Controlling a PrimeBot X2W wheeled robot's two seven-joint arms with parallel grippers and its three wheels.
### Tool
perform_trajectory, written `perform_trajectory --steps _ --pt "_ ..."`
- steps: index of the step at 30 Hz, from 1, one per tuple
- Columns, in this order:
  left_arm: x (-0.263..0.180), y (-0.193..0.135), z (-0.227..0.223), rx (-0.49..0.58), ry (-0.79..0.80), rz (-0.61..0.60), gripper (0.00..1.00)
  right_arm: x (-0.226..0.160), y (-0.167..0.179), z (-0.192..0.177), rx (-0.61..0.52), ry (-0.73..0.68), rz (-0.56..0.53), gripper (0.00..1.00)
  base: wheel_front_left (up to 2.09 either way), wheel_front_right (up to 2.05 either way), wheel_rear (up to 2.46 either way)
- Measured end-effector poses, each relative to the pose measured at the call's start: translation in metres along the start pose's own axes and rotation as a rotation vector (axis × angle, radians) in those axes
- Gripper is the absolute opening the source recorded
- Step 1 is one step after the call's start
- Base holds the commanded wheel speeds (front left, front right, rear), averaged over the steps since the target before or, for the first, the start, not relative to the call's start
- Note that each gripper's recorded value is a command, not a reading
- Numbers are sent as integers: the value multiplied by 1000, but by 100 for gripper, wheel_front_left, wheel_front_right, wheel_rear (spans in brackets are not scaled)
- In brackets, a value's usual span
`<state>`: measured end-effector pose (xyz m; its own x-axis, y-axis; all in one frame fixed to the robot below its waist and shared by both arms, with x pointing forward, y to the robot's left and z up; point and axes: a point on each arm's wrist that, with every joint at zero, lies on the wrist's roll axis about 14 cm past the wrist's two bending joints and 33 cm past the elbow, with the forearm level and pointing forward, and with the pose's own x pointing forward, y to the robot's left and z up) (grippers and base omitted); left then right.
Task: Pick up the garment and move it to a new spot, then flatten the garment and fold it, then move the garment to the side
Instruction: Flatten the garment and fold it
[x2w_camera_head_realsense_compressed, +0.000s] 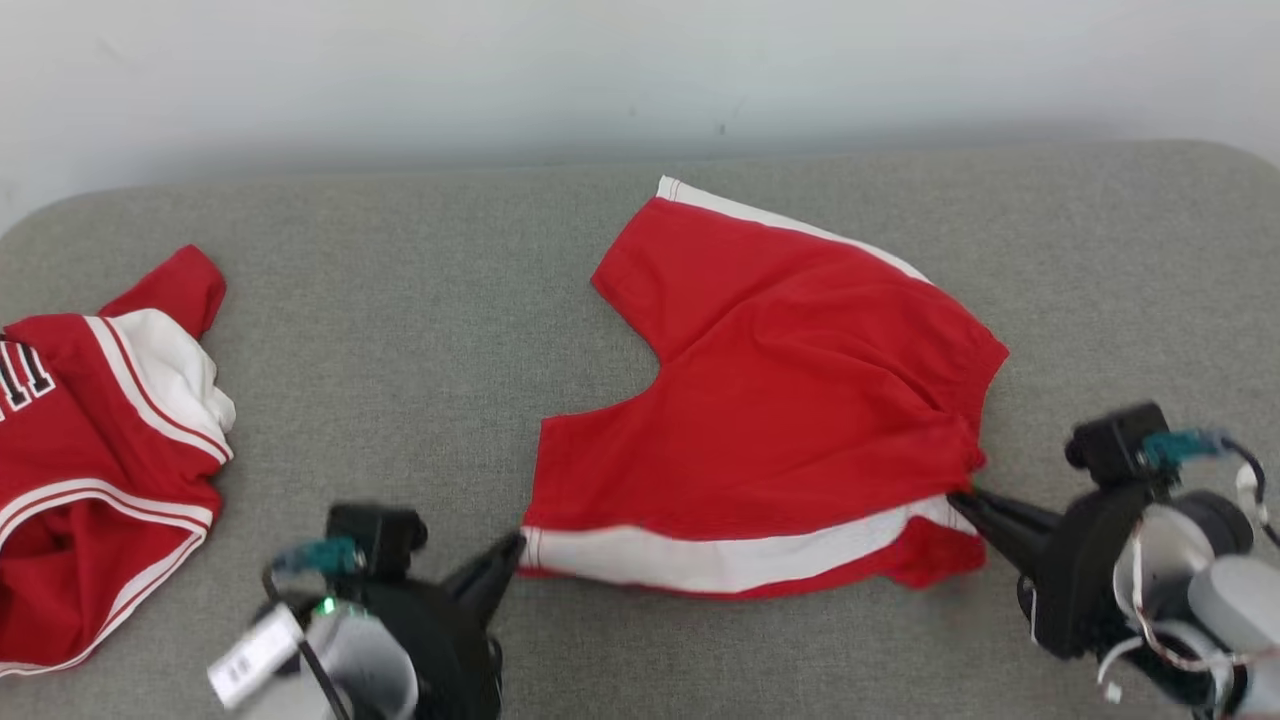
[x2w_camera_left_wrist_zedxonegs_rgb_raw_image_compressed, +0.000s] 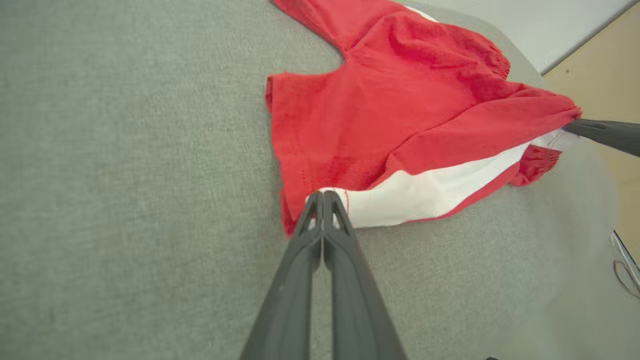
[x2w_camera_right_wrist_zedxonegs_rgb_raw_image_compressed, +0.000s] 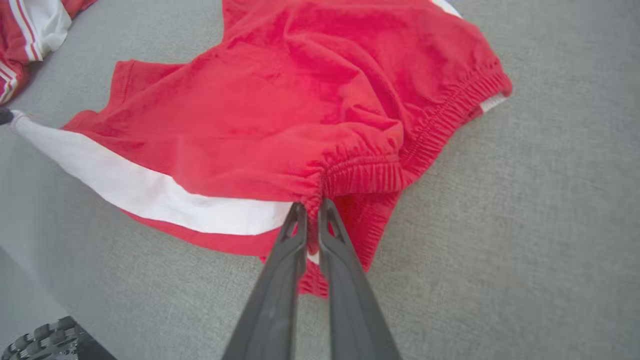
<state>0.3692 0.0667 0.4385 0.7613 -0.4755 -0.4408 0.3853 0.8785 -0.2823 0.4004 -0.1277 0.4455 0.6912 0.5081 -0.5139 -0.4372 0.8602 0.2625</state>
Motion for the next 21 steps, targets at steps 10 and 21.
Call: perform_trajectory --steps 10,21 --pt "47 28 128 58 -56 -111 0 51 -14 88 -13 108 26 0 0 0 0" --pt "31 46 394 271 -717 55 0 11 -4 399 -196 -730 -26 0 0 0 0"
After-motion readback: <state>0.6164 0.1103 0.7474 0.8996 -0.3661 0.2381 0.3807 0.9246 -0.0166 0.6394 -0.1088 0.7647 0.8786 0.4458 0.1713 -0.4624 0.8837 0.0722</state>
